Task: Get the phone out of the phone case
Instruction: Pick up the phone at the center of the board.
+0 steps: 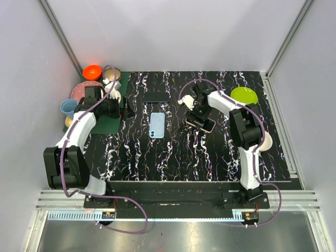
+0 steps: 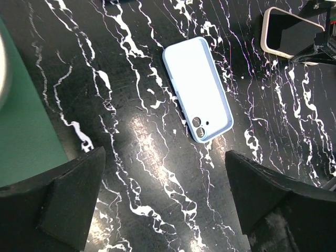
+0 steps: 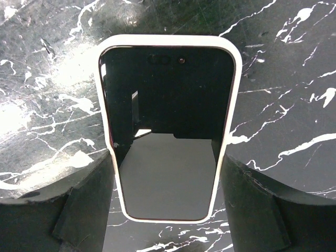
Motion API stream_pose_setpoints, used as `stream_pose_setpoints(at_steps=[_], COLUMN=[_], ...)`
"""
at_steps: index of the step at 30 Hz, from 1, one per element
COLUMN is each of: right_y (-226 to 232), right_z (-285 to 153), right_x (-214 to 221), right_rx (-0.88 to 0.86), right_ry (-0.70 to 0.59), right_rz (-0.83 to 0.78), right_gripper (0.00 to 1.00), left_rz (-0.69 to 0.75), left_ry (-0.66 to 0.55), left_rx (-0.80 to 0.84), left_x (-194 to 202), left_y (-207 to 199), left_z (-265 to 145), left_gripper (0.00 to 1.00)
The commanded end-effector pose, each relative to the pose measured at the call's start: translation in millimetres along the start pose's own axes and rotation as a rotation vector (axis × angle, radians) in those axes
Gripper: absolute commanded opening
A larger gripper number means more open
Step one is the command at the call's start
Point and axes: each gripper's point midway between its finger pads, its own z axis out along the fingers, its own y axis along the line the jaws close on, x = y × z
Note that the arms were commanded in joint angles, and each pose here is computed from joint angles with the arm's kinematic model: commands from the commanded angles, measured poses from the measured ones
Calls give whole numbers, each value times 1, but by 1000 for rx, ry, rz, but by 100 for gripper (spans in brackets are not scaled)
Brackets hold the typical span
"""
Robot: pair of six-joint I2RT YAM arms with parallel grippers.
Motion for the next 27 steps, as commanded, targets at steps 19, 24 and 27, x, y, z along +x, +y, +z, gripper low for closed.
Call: stream_pose_setpoints(at_steps=[19, 24, 27], right_y=[29, 52, 69], right_z=[-122, -167, -192], right_x=[-86, -110, -120], right_rx=[273, 392, 430], right_ry=[-430, -556, -632], right_rz=[-133, -251, -296], right_gripper=[0, 0, 0], left_rz=[399, 345, 315], left_ry=[-264, -260, -203], left_rx=[45, 163, 265], left_x=[-79, -82, -71], left_y=[-62, -81, -92], left_z=[-84, -83, -77], left_gripper=[99, 99, 99])
